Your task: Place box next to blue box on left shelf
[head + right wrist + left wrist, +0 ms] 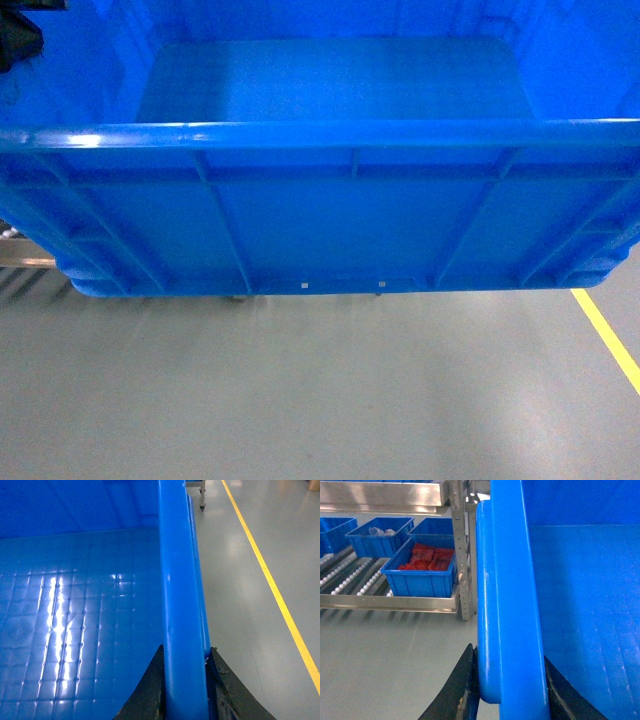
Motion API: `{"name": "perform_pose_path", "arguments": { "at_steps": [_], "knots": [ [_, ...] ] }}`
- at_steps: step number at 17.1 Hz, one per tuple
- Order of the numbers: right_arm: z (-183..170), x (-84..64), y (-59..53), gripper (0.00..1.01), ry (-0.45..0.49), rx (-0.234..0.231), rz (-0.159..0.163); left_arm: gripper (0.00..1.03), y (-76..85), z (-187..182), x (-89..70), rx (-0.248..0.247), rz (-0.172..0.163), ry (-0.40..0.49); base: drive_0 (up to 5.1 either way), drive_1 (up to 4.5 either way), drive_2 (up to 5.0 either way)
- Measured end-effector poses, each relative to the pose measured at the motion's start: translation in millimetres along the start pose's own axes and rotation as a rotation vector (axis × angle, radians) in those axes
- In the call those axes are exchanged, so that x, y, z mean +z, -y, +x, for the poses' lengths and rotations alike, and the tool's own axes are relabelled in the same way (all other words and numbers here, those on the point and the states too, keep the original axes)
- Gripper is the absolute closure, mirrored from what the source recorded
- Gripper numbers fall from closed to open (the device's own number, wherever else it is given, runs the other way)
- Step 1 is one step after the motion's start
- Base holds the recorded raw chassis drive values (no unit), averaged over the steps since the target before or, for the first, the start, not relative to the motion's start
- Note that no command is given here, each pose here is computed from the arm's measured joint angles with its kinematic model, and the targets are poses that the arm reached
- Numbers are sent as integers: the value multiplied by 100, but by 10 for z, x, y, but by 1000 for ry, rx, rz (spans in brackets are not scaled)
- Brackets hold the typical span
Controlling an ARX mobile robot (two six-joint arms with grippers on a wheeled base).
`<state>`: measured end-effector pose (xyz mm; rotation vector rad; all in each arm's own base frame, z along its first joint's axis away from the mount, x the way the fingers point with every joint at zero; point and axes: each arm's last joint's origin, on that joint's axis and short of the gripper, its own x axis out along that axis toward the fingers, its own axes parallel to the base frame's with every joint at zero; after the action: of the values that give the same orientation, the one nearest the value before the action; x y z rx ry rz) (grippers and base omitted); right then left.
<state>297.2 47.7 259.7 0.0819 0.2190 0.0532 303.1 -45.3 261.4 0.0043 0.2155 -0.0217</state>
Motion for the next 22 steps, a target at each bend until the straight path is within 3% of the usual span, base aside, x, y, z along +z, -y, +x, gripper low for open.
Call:
{"name": "perform_pose_path", "arguments": {
  "at_steps": [16, 22],
  "knots": [
    [-1, -2, 0, 87, -2, 0, 1, 81, 0, 0, 1, 1, 0, 1, -3, 430, -435],
    [-1, -1, 1, 87, -1, -2, 0, 81, 9, -1, 2, -2, -1, 3, -158, 91, 91]
  ]
}}
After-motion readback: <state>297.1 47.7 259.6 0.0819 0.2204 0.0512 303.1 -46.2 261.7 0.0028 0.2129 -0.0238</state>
